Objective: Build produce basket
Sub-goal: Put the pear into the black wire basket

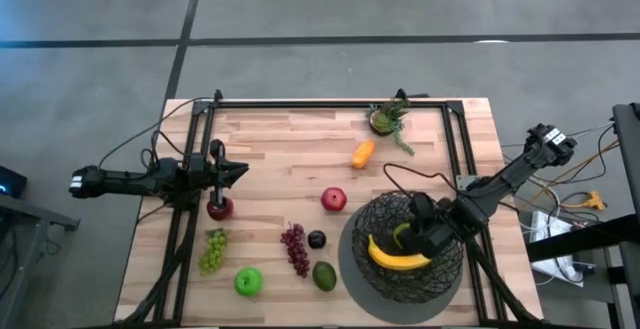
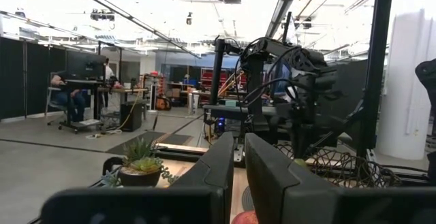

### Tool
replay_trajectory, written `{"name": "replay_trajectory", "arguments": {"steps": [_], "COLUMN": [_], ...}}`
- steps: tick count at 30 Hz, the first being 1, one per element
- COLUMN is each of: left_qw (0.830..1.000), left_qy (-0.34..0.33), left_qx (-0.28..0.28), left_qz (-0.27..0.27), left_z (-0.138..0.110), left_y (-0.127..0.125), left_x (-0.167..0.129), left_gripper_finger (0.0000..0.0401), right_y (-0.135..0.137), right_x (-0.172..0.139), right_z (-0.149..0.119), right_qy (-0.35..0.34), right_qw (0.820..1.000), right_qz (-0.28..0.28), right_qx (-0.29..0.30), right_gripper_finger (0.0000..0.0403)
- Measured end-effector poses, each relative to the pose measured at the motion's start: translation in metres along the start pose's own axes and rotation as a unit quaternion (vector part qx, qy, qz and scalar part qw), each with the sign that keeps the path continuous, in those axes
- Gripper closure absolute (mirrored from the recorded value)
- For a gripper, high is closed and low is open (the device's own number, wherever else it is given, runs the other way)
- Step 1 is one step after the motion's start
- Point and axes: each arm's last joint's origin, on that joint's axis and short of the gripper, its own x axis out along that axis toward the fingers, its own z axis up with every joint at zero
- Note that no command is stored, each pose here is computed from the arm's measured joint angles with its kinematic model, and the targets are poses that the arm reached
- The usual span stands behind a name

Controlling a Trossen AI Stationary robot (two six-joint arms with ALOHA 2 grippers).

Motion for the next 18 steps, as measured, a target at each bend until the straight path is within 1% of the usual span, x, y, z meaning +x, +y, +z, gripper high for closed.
{"name": "replay_trajectory", "arguments": {"steps": [3,8,13,18], "left_qw": [1.000,1.000,1.000,1.000], "left_qy": [0.000,0.000,0.000,0.000], "left_qx": [0.000,0.000,0.000,0.000], "left_qz": [0.000,0.000,0.000,0.000], "left_z": [0.000,0.000,0.000,0.000], "left_y": [0.000,0.000,0.000,0.000], "left_x": [0.000,0.000,0.000,0.000], "left_gripper_finger": [0.0379,0.0379,0.0379,0.0379], "right_y": [-0.002,-0.004,-0.006,-0.010], "right_x": [-0.001,-0.003,-0.007,-0.017], "right_z": [0.001,0.001,0.002,0.005], "right_qy": [-0.011,-0.013,-0.014,-0.013], "right_qw": [1.000,1.000,1.000,0.999], "right_qz": [-0.008,-0.019,-0.008,0.017], "right_qx": [0.014,0.018,0.021,0.029], "right_gripper_finger": [0.0340,0.0291,0.0247,0.0221]}}
